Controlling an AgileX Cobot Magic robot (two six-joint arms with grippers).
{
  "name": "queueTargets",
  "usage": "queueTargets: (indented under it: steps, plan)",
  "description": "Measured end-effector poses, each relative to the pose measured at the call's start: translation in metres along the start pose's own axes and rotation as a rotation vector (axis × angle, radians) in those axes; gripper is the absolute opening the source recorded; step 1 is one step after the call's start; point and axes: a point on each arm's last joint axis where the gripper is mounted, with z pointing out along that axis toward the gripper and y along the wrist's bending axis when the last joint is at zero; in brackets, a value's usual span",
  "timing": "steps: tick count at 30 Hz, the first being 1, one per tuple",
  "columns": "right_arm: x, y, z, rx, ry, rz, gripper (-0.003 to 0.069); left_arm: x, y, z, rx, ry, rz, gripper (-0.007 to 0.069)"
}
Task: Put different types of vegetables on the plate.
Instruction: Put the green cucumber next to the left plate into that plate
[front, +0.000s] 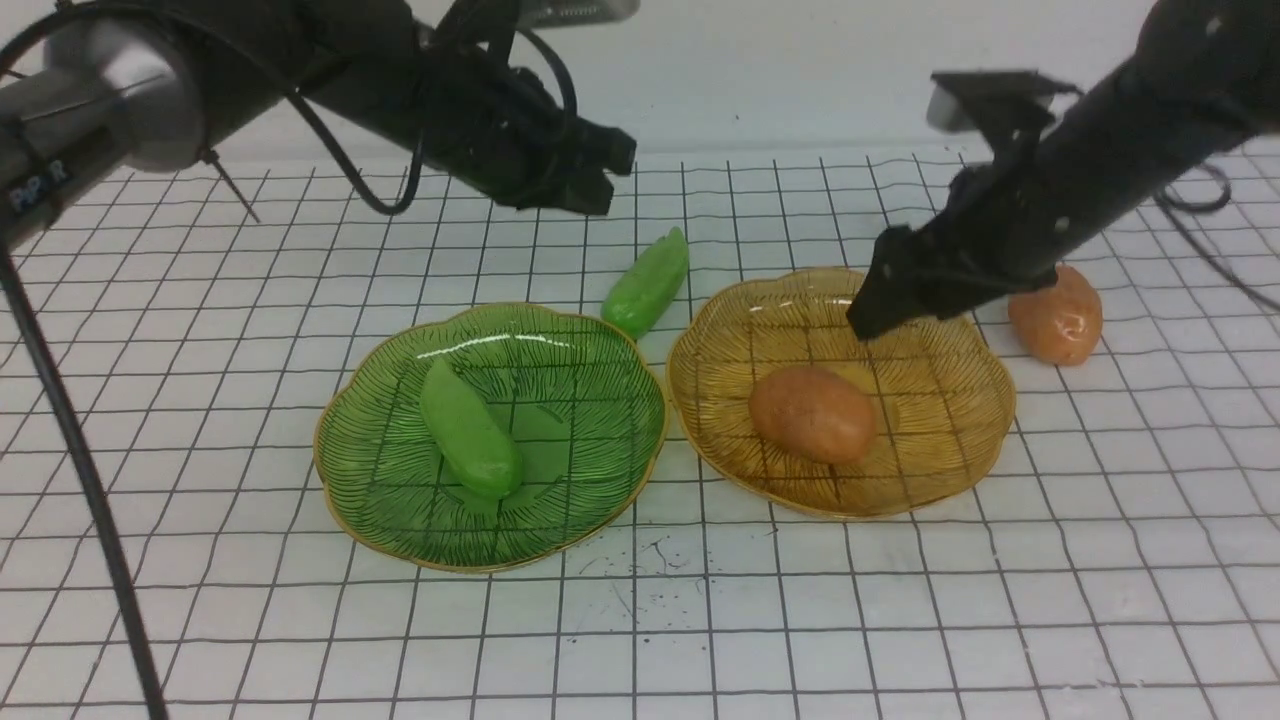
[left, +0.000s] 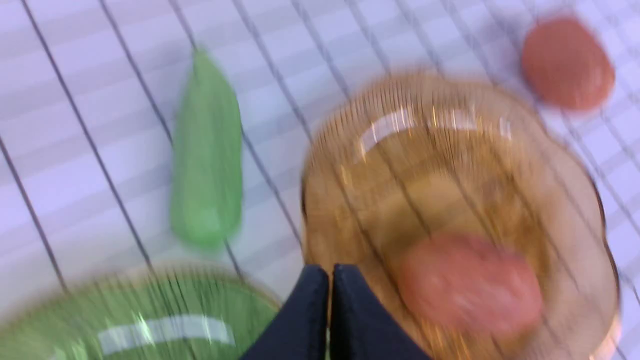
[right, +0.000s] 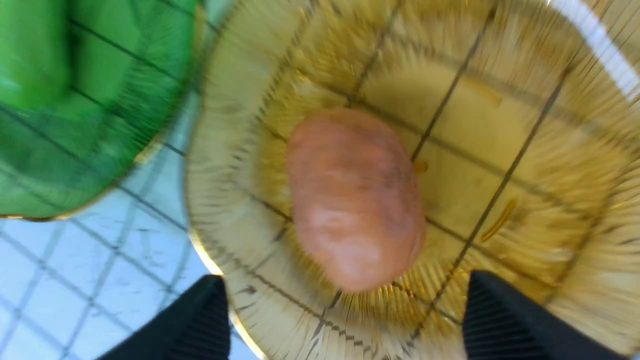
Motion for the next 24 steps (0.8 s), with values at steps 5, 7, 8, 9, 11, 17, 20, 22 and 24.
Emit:
queueTargets:
  steps: [5, 7, 8, 9, 11, 17, 20, 22, 24]
  plan:
    - [-0.027, 0.008, -0.064, 0.133, -0.107, -0.050, 0.0410, -0.015, 0.015, 0.031, -0.040, -0.076, 0.044, 0.0042]
    - [-0.031, 0.010, -0.078, 0.163, -0.144, -0.038, 0.0377, -0.016, 0.021, 0.045, -0.047, -0.085, 0.047, 0.0084]
    - [-0.033, 0.012, -0.088, 0.178, -0.167, -0.015, 0.0347, -0.013, 0.027, 0.060, -0.054, -0.082, 0.047, 0.0122]
    - [-0.033, 0.013, -0.091, 0.179, -0.171, -0.004, 0.0328, -0.012, 0.031, 0.070, -0.058, -0.082, 0.046, 0.0158]
    - [-0.032, 0.014, -0.094, 0.179, -0.173, 0.011, 0.0305, -0.010, 0.035, 0.081, -0.062, -0.080, 0.050, 0.0205]
    - [-0.031, 0.015, -0.094, 0.179, -0.165, 0.029, 0.0258, 0.012, 0.050, 0.131, -0.092, -0.021, 0.081, 0.0424]
    - [-0.031, 0.014, -0.094, 0.183, -0.163, 0.028, 0.0256, 0.023, 0.051, 0.146, -0.096, 0.012, 0.095, 0.0455]
    - [-0.031, 0.014, -0.094, 0.183, -0.163, 0.028, 0.0255, 0.030, 0.050, 0.155, -0.093, 0.033, 0.103, 0.0458]
    - [-0.031, 0.014, -0.094, 0.183, -0.163, 0.028, 0.0255, 0.032, 0.049, 0.159, -0.090, 0.040, 0.105, 0.0458]
